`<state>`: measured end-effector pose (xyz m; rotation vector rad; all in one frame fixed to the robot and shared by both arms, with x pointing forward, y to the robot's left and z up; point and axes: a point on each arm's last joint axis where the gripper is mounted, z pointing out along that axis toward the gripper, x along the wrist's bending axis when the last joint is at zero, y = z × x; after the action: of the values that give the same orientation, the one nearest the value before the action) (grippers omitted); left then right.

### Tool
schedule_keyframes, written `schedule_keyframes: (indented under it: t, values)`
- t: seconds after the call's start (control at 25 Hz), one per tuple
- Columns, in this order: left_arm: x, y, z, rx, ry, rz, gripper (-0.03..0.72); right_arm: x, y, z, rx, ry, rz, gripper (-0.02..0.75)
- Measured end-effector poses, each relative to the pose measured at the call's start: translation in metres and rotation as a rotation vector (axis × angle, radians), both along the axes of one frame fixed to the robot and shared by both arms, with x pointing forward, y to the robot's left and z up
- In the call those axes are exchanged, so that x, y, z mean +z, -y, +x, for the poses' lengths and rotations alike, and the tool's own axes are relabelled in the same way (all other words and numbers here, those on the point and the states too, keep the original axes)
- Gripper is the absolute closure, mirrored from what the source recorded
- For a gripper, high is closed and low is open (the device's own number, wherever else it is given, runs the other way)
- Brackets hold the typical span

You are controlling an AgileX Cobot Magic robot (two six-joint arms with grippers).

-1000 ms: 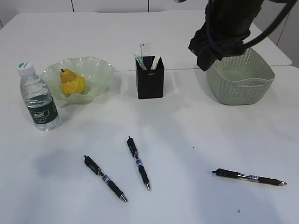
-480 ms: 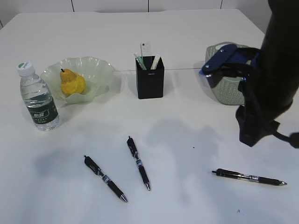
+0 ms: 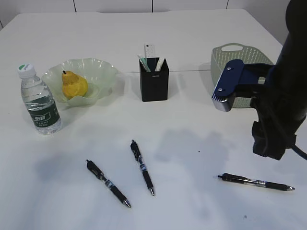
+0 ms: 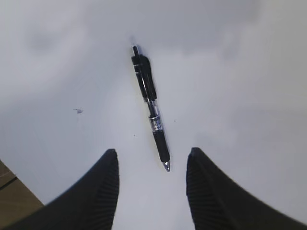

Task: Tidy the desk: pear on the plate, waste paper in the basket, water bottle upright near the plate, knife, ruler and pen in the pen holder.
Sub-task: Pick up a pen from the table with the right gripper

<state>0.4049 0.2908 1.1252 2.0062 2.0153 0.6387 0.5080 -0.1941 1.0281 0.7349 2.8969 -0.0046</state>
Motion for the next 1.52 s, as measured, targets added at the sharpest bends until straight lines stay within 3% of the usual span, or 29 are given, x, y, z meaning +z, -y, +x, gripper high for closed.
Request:
schedule_keyframes:
  t: [0.2,0.52,0.8,1.08,1.32,1.52]
  values:
    - [0.0,0.0,0.0,0.0,0.0,0.0,0.347,0.0,0.0,0.001,0.007,0.009,-0.005,0.365]
    - [0.0,0.0,0.0,0.0,0.0,0.0,0.347,0.001,-0.006,0.007,0.022,0.08,0.063,0.365]
    - [0.0,0.0,0.0,0.0,0.0,0.002,0.347,0.001,-0.008,0.008,0.067,0.086,0.076,0.303]
    - [0.0,0.0,0.0,-0.001,0.0,0.003,0.347,0.001,-0.009,0.009,0.068,0.093,0.083,0.295]
    - [0.0,0.0,0.0,-0.001,0.0,0.003,0.347,-0.013,-0.01,0.014,0.226,0.051,0.027,0.295]
    - [0.0,0.0,0.0,-0.001,0.0,0.003,0.347,-0.032,-0.012,0.021,0.265,-0.009,0.002,0.295]
